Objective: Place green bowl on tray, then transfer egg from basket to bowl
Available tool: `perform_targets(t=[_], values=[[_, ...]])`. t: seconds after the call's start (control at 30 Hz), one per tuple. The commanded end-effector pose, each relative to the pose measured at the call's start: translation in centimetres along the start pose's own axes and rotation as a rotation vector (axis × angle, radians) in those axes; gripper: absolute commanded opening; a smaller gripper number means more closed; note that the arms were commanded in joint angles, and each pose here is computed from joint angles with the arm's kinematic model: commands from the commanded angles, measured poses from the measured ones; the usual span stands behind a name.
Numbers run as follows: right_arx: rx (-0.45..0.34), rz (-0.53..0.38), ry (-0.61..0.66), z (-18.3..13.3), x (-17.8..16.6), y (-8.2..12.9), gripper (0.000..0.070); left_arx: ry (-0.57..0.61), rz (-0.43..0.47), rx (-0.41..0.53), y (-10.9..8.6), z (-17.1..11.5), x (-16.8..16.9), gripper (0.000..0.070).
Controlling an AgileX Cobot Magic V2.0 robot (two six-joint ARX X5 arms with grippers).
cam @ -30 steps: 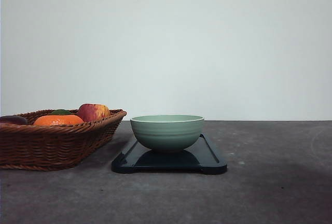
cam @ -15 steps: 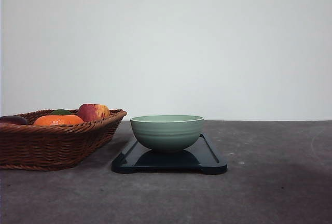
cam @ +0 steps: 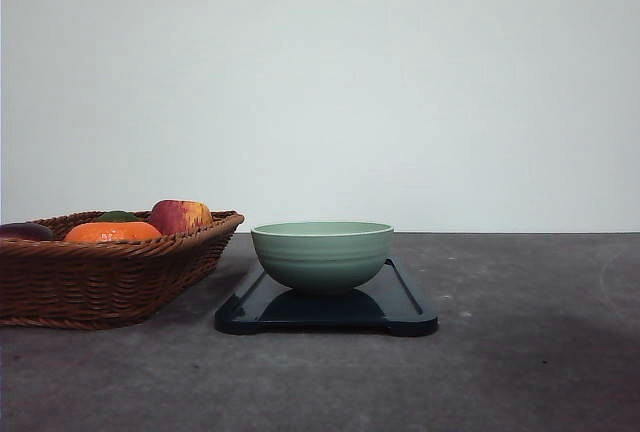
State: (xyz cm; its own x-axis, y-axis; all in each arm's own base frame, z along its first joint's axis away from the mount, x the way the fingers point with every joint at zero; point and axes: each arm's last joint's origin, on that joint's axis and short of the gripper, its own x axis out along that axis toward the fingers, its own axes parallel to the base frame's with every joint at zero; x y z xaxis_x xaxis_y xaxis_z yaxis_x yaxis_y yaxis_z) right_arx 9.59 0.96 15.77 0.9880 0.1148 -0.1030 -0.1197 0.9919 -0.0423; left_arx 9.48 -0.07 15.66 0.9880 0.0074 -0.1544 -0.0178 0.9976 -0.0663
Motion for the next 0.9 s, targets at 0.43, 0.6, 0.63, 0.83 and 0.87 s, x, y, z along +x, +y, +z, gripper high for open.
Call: perform_targets(t=[0.43, 0.6, 0.63, 0.83, 0.87], values=[[0.011, -0.003, -0.007, -0.03, 0.04, 0.00, 0.0010, 0.022, 0.002, 0.007, 0.05, -0.64, 0.18, 0.0000], [0.011, -0.003, -0.007, -0.03, 0.04, 0.00, 0.0011, 0.022, 0.002, 0.007, 0.06, -0.64, 0.18, 0.0000], [0.011, -0.003, -0.007, -0.03, 0.04, -0.01, 0.0010, 0.022, 0.002, 0.007, 0.05, -0.64, 0.18, 0.0000], [0.011, -0.003, -0.007, -0.03, 0.04, 0.00, 0.0011, 0.022, 0.002, 0.006, 0.05, -0.64, 0.18, 0.0000], [0.011, -0.003, -0.007, -0.03, 0.04, 0.00, 0.0010, 0.021, 0.002, 0.006, 0.05, -0.64, 0.18, 0.0000]])
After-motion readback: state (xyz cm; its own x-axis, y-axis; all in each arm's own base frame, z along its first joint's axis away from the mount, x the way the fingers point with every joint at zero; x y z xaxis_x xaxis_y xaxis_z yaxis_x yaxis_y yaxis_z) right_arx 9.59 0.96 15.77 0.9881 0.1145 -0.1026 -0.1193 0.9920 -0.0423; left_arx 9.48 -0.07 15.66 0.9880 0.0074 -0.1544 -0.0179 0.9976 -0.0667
